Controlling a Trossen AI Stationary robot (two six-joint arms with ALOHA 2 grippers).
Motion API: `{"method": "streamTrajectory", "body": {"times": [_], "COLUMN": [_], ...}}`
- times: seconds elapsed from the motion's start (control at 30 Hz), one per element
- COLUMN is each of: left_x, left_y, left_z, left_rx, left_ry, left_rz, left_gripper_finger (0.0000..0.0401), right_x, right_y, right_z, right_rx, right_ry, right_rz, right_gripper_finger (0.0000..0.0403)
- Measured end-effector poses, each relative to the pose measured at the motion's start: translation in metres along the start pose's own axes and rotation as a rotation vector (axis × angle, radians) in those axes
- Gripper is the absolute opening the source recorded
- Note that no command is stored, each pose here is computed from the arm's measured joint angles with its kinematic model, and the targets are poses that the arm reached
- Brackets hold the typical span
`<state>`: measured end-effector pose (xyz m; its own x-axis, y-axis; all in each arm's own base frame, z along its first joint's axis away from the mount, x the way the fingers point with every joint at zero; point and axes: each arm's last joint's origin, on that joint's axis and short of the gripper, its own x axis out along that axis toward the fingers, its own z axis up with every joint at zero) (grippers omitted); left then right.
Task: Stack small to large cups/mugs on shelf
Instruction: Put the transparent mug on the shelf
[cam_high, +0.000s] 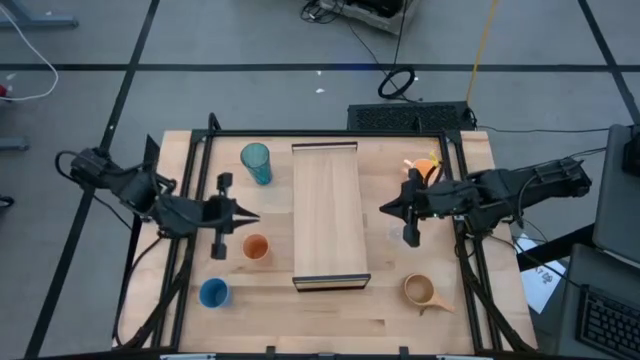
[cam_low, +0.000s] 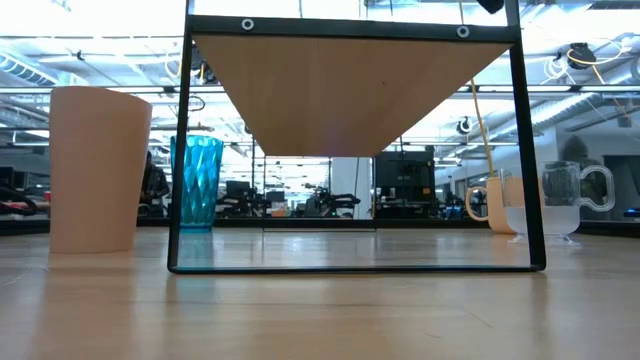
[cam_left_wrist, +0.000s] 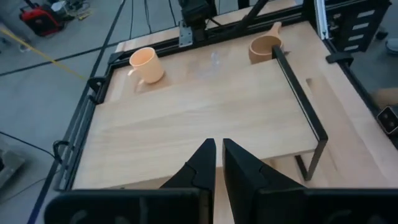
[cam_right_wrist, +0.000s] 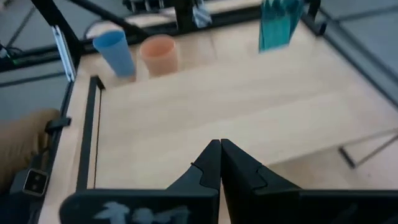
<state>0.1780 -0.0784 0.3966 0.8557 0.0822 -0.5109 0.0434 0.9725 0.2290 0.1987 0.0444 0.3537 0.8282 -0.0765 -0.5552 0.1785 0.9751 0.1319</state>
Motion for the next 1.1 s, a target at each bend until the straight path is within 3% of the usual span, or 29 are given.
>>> {"method": "streamTrajectory", "body": {"times": [0.53,0.77,0.93,1.1], "left_x": [0.039,0.052,0.054,0.055], "left_y": [-0.02,-0.038,-0.049,-0.055], "left_z": [-0.026,-0.04,-0.047,-0.053], "left_rx": [-0.018,0.004,0.028,0.042], "left_ry": [-0.057,-0.116,-0.147,-0.152], "left_rz": [0.067,0.026,-0.009,-0.028], "left_gripper_finger": [0.0033,0.0033,0.0033,0.0033], "right_x": [-0.003,0.018,0.03,0.041], "right_y": [0.024,0.029,0.03,0.032], "right_z": [0.027,0.016,0.004,0.0], "right_rx": [0.112,0.084,0.029,0.001], "right_ry": [0.38,0.634,0.804,0.83], "right_rz": [-0.156,-0.228,-0.297,-0.307], "right_gripper_finger": [0.0005,0.0008,0.0048,0.012]}}
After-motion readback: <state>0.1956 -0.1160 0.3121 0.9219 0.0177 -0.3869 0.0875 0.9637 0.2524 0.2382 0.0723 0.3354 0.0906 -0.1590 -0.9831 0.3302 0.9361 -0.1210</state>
